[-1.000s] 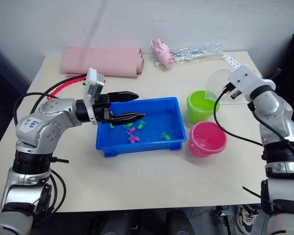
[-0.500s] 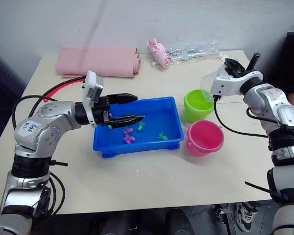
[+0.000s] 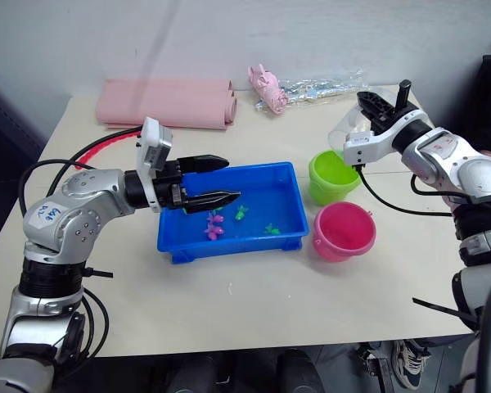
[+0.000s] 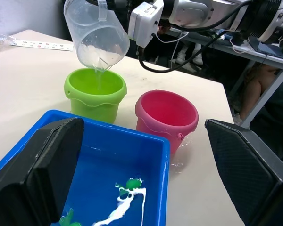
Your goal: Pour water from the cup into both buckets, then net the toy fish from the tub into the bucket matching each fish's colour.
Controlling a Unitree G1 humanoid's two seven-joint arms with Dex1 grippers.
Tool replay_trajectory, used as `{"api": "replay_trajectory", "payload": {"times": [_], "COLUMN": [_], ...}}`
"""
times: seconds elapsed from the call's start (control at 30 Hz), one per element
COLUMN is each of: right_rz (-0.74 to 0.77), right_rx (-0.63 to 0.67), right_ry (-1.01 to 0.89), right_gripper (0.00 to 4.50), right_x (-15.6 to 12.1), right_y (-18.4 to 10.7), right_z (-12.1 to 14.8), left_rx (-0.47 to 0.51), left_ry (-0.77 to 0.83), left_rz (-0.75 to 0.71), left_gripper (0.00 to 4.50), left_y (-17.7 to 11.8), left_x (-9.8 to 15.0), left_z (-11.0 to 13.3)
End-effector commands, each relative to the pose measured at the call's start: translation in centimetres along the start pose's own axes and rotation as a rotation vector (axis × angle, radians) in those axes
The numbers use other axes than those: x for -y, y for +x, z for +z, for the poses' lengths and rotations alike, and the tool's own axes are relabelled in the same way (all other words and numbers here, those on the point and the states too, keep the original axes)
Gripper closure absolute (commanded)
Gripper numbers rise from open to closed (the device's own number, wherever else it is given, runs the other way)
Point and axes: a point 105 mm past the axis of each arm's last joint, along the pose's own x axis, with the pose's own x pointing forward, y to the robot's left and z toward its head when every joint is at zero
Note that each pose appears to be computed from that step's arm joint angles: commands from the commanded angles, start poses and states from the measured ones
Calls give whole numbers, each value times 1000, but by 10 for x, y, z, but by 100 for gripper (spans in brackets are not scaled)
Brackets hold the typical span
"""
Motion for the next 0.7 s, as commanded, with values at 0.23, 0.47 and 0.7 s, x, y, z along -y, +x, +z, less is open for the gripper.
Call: {"api": "replay_trajectory", "payload": {"times": [0.23,0.47,0.7], "right_rz": [-56,-180,-319], "right_rx": [-79,-413,-606], "right_ry": [171,979,1508], "right_gripper": [438,438,438], "right_x": [14,-14,-34], "right_y": [-8,-44,-104], "right_z": [-25,-77,-90], "left_rx": [32,75,102], "left_ry": [42,22,-20], "left_rz": [-28,-173,-307], "left_gripper": [0,0,0], "left_y": [-2,3,4], "left_x": [7,29,45], "left_z": [10,17,26]}}
